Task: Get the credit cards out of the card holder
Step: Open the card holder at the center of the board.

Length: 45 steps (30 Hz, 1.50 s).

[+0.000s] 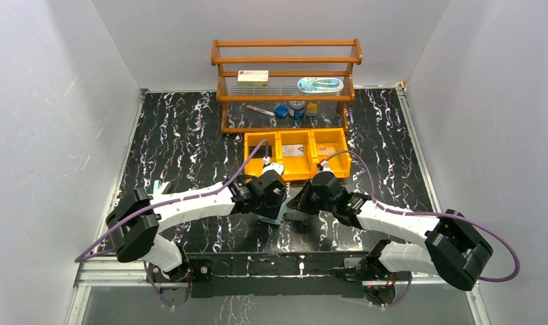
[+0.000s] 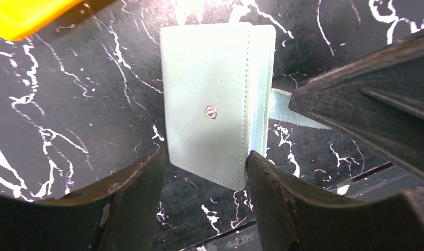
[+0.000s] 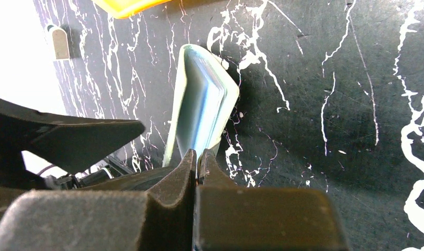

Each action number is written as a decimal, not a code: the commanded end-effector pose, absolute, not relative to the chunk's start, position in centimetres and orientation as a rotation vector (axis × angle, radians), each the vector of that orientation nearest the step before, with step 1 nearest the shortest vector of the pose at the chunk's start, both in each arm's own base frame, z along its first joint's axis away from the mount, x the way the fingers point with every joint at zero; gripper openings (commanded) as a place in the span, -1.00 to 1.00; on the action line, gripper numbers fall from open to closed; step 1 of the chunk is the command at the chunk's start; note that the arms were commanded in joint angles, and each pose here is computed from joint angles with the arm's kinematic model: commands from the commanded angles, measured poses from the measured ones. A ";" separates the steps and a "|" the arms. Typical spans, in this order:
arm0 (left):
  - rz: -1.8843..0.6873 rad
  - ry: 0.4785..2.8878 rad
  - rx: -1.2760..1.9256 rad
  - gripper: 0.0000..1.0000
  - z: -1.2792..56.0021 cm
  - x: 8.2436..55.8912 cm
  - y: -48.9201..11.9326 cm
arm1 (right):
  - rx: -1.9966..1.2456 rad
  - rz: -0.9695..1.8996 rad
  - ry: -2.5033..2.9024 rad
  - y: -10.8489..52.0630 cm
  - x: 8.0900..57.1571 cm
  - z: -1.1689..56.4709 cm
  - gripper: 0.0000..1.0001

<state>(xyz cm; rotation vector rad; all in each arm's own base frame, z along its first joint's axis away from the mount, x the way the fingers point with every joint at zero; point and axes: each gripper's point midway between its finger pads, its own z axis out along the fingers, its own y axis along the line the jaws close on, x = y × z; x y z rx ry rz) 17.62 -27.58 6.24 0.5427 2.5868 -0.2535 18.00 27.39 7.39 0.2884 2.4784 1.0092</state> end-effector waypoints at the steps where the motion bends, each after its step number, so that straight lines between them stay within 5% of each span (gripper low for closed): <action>1: -0.227 2.527 0.501 0.16 8.1 18.1 -26.5 | 0.302 1.025 2.442 27.4 18.6 8.3 -1.00; 10: -0.191 2.529 0.514 0.14 7.6 18.5 -26.6 | 0.283 1.017 2.452 27.3 18.4 8.2 -1.00; 20: -0.444 2.505 0.633 0.43 8.3 17.6 -30.6 | 0.291 1.028 2.447 27.5 18.5 8.4 -1.00; 31: -0.210 2.561 0.694 0.34 5.7 18.1 -28.2 | 0.304 1.063 2.421 27.6 18.5 9.3 -1.00; 45: -0.225 2.493 0.579 0.18 7.9 18.8 -27.3 | 0.310 1.045 2.433 27.2 18.4 8.7 -1.00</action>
